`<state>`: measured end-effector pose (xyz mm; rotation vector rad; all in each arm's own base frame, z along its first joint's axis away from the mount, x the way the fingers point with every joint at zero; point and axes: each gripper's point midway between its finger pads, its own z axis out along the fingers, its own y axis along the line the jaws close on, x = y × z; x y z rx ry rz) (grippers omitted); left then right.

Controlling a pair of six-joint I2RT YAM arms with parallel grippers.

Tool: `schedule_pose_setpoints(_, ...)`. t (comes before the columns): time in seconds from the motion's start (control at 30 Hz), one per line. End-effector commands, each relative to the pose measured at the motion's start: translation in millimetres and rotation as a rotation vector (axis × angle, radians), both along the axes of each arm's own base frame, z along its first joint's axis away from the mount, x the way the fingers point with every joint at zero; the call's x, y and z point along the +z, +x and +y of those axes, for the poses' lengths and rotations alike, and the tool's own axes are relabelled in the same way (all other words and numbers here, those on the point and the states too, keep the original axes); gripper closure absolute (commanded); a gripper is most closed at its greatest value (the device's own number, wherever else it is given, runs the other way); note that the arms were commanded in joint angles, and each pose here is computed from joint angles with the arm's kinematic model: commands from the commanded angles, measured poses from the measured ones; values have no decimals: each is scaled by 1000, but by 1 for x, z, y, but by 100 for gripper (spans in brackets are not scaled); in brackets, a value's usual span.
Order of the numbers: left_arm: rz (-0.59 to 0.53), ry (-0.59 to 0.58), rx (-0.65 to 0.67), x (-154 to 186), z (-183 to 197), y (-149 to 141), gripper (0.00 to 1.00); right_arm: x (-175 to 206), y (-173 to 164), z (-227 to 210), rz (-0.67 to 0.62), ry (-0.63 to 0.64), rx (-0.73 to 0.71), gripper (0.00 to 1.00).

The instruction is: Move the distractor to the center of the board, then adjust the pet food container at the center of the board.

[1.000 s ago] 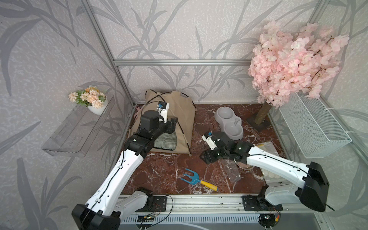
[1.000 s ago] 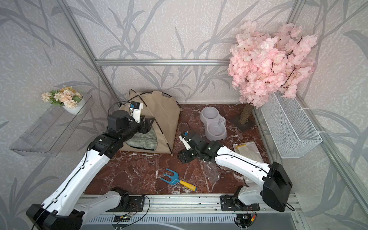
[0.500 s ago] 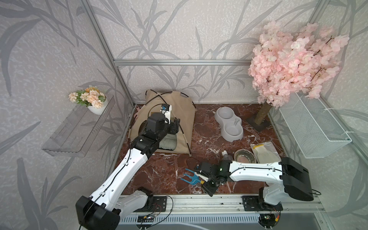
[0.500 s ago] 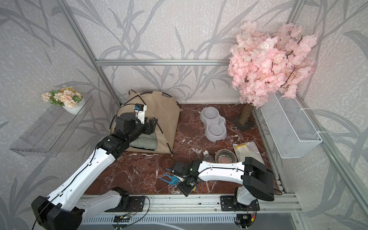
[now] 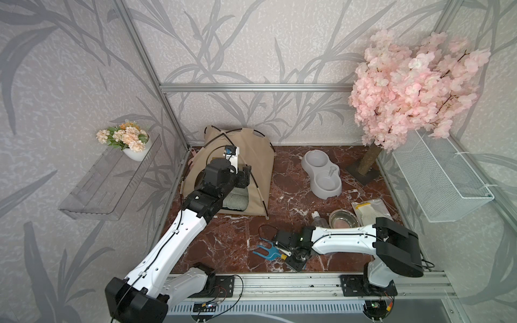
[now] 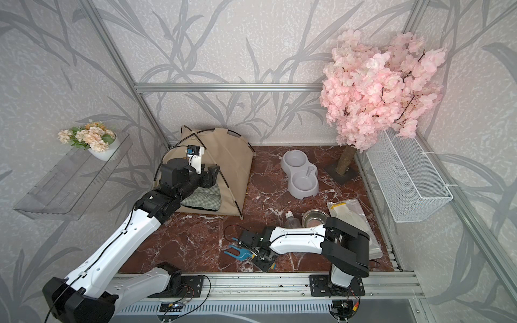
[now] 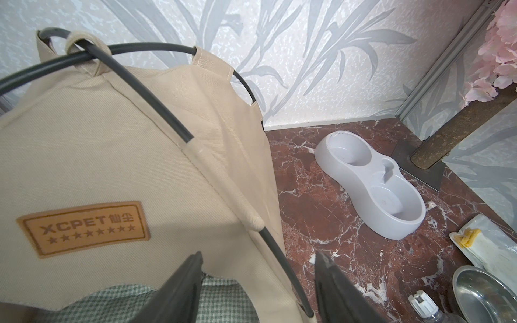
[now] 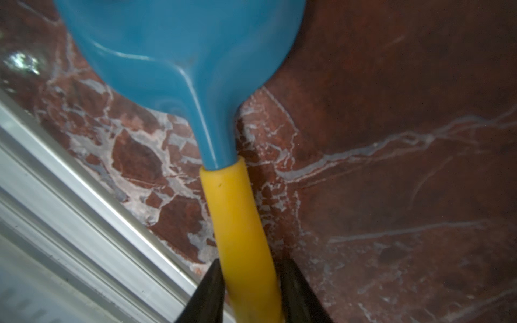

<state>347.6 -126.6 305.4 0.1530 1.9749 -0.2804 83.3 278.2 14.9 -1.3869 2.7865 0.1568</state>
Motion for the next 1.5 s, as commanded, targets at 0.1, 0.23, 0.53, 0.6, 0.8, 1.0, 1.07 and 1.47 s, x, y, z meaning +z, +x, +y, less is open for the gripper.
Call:
schedule_pose_setpoints(0.1, -46, -10, 11, 16, 4, 2, 35, 7, 14, 34, -50, 62, 39, 72)
schedule_pose_setpoints(0.23, -45, -10, 10, 16, 4, 2, 35, 5, 28, 62, -80, 74, 32, 72)
schedule_pose_setpoints(0.53, -42, 5, 14, 14, 8, 1, 34, 15, 47, 97, -142, 130, -31, 49)
schedule_pose_setpoints(0.6, -40, 5, 16, 14, 9, 1, 35, 31, 44, 87, -143, 134, -33, 43)
schedule_pose_setpoints(0.8, -69, 30, 43, 22, 17, 0, 35, 84, 58, 34, -212, 121, -192, 38)
schedule_pose_setpoints(1.0, -88, 49, 78, 32, 22, 2, 35, 116, 120, -20, -166, 141, -645, 35)
schedule_pose_setpoints(1.07, -93, 46, 64, 34, 15, 2, 36, 127, 155, -38, -213, 178, -785, 33)
schedule_pose_setpoints(1.47, -118, 38, -151, 23, -81, -4, 36, 129, 358, -150, -361, 262, -1679, 18)
